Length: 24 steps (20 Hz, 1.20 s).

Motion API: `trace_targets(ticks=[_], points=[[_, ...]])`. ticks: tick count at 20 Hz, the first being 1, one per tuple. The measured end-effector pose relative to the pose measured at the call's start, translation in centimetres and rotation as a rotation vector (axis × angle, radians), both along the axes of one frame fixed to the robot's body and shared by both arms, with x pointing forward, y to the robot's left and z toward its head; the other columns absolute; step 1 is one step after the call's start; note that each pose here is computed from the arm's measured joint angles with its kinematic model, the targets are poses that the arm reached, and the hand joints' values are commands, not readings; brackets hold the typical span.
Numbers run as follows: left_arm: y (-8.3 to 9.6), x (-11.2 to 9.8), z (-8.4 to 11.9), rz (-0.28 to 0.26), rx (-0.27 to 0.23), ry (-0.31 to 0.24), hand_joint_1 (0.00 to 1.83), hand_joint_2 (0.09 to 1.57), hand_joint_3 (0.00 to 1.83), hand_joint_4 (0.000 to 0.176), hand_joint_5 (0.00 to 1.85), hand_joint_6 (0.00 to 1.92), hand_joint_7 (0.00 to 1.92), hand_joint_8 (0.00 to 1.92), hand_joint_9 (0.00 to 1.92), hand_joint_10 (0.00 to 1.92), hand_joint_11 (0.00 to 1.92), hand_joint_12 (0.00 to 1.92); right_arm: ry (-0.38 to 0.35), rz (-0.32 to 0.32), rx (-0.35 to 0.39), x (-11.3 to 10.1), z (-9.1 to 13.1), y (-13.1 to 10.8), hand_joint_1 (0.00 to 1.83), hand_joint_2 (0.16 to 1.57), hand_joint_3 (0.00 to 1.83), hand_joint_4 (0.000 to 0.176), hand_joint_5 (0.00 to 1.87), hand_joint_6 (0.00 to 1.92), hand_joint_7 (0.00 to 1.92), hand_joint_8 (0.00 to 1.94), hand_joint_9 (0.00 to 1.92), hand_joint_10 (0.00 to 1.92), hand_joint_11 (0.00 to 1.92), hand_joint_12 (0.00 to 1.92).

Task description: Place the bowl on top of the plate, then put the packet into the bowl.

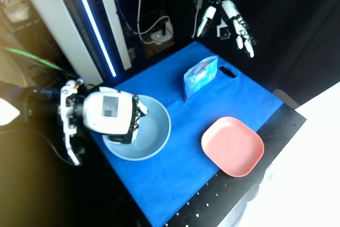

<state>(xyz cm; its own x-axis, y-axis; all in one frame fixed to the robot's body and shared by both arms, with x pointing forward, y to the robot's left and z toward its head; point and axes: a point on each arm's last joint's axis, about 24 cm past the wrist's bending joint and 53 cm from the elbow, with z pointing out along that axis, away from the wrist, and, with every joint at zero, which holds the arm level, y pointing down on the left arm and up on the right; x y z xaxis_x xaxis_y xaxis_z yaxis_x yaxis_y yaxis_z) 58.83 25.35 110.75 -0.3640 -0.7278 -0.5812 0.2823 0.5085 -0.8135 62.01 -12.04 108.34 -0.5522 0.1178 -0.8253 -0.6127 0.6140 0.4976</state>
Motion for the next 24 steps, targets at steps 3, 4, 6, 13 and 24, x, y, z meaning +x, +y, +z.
trace_targets(ticks=[3, 4, 6, 13, 24], points=[[0.1, 0.0, 0.1, 0.002, -0.002, -0.003, 0.54, 1.00, 0.00, 0.106, 0.13, 0.00, 0.01, 0.00, 0.00, 0.00, 0.05, 0.08, -0.017, -0.009, 0.045, 0.5, 1.3, 0.1, 0.07, 1.57, 0.06, 0.176, 0.94, 1.92, 1.57, 1.94, 1.63, 1.92, 1.61, 1.92], [0.1, 0.0, 0.1, 0.002, -0.002, -0.003, 0.54, 0.99, 0.00, 0.103, 0.13, 0.00, 0.01, 0.00, 0.00, 0.00, 0.06, 0.08, -0.028, -0.011, 0.061, 0.8, 2.0, 0.2, 0.01, 1.57, 0.05, 0.176, 1.05, 1.92, 1.55, 1.94, 1.61, 1.92, 1.60, 1.92], [-0.1, -0.1, 0.0, 0.000, -0.008, -0.003, 0.54, 0.99, 0.00, 0.103, 0.13, 0.00, 0.02, 0.00, 0.00, 0.00, 0.04, 0.08, -0.043, -0.017, 0.085, 1.3, 2.9, 0.3, 0.00, 1.56, 0.02, 0.095, 1.03, 1.92, 1.50, 1.94, 1.58, 1.92, 1.57, 1.92], [-0.1, -0.1, 0.0, 0.000, -0.012, -0.003, 0.48, 1.00, 0.00, 0.103, 0.13, 0.00, 0.04, 0.01, 0.00, 0.00, 0.00, 0.09, -0.095, -0.038, 0.142, 3.2, 5.4, 0.5, 0.47, 1.57, 0.02, 0.063, 1.16, 1.92, 1.50, 1.94, 1.61, 1.92, 1.63, 1.92], [0.1, 0.0, 0.2, 0.003, -0.014, -0.009, 0.57, 1.00, 0.00, 0.110, 0.14, 0.00, 0.00, 0.00, 0.00, 0.00, 0.09, 0.04, -0.132, -0.039, 0.210, 5.5, 7.0, 2.7, 0.62, 1.55, 0.00, 0.007, 1.15, 1.92, 1.57, 1.94, 1.70, 1.92, 1.69, 1.92]])
